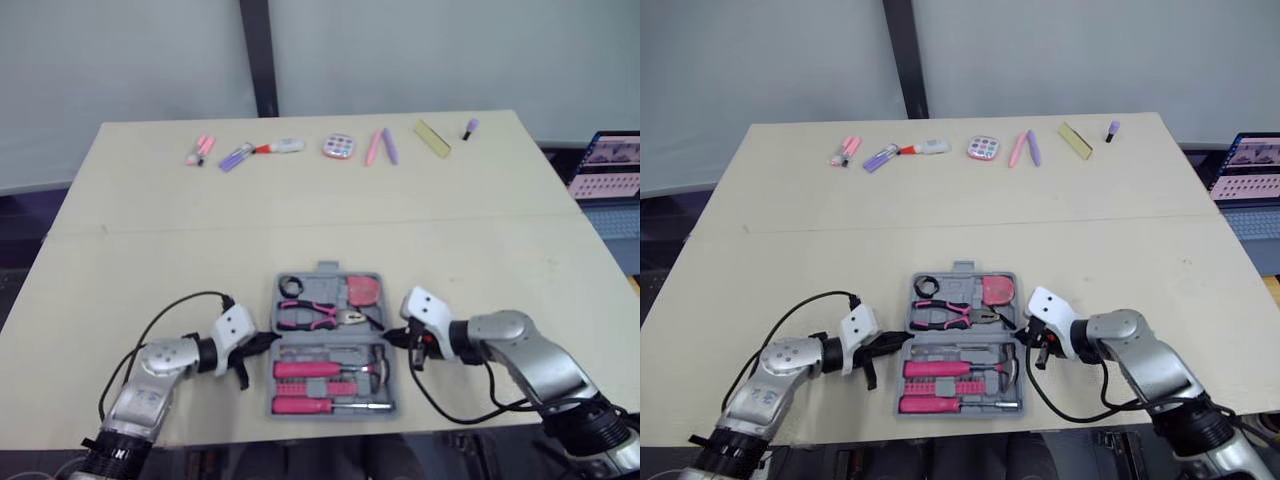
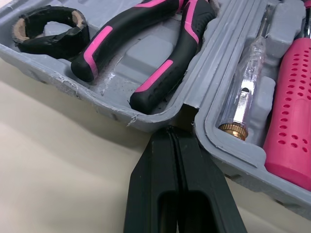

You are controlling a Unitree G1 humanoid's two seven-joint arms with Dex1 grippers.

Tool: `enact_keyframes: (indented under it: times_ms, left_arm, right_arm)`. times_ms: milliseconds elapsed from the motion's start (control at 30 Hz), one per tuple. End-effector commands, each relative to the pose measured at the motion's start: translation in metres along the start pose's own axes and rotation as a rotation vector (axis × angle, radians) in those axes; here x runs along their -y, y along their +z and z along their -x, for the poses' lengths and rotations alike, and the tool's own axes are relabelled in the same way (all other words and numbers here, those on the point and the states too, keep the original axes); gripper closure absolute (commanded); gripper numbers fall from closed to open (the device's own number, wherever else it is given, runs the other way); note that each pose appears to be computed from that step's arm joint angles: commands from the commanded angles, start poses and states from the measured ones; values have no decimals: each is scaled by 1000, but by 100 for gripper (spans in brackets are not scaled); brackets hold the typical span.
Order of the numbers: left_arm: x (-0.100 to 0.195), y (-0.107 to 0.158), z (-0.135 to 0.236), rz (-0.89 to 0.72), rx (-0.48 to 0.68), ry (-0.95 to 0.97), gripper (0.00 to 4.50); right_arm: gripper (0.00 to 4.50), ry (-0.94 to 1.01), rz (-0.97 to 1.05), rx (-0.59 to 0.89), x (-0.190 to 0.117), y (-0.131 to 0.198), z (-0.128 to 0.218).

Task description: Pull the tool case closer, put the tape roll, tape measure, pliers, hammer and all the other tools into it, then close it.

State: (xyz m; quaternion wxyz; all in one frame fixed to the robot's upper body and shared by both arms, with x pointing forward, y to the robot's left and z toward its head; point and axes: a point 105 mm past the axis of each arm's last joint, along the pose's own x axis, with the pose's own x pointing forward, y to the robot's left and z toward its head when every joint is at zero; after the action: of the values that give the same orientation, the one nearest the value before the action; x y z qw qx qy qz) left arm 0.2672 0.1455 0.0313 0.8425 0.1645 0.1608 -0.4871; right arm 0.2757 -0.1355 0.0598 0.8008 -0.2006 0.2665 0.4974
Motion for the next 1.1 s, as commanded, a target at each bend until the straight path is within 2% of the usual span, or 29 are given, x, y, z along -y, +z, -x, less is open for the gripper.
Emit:
enact_keyframes:
  times_ms: [33,867,1100]
  left_arm:
    - [19,2,-3,8,5,-60,445]
    - [26,-3,4,30,-22,-54,445]
    - [10,-8,24,47,-44,28,445]
  right_arm:
    - [450,59,22,40,-13,10,0]
    - [450,86,0,15,-23,6,2]
    - [450,36,-5,-11,-10,-2,10]
